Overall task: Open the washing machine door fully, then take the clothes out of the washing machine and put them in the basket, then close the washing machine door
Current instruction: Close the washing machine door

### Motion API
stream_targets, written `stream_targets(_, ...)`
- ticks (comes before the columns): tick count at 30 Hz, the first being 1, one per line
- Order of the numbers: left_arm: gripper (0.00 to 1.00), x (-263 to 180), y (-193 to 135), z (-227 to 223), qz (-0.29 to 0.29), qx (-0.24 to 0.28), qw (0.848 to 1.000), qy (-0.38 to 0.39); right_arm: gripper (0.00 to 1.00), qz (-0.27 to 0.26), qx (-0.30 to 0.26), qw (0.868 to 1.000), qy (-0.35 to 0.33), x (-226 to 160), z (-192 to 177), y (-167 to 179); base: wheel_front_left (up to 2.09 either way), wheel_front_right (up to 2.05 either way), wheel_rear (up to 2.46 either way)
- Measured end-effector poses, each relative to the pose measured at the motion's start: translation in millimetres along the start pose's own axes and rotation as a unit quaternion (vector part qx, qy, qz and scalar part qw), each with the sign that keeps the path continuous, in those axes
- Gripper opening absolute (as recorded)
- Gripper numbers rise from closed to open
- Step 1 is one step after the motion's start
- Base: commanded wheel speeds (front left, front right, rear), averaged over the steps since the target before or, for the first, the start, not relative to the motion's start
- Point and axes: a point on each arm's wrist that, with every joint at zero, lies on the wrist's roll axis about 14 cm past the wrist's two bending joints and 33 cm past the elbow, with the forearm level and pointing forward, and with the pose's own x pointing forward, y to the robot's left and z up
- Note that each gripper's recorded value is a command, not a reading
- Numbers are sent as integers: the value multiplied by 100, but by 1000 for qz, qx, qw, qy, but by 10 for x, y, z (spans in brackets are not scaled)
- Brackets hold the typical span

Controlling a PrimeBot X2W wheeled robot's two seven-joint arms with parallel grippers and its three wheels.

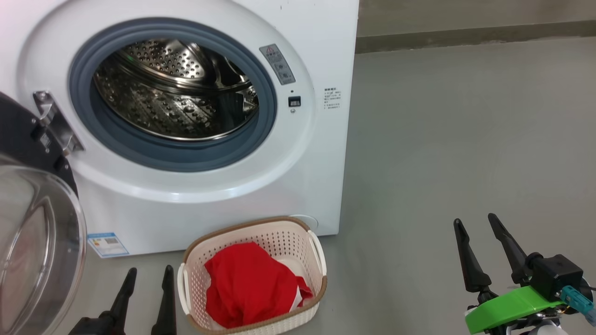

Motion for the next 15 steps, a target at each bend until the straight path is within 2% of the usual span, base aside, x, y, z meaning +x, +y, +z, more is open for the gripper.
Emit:
stream_targets(6,100,5,-10,39,-4,-3,1000,-6,100,1,0,1000,1,4,-5,2,-80,80,0)
stream_targets(15,100,16,-19,110,-7,-7,1000,-18,100,2,1,1000,1,8,-9,11,-6,6,0)
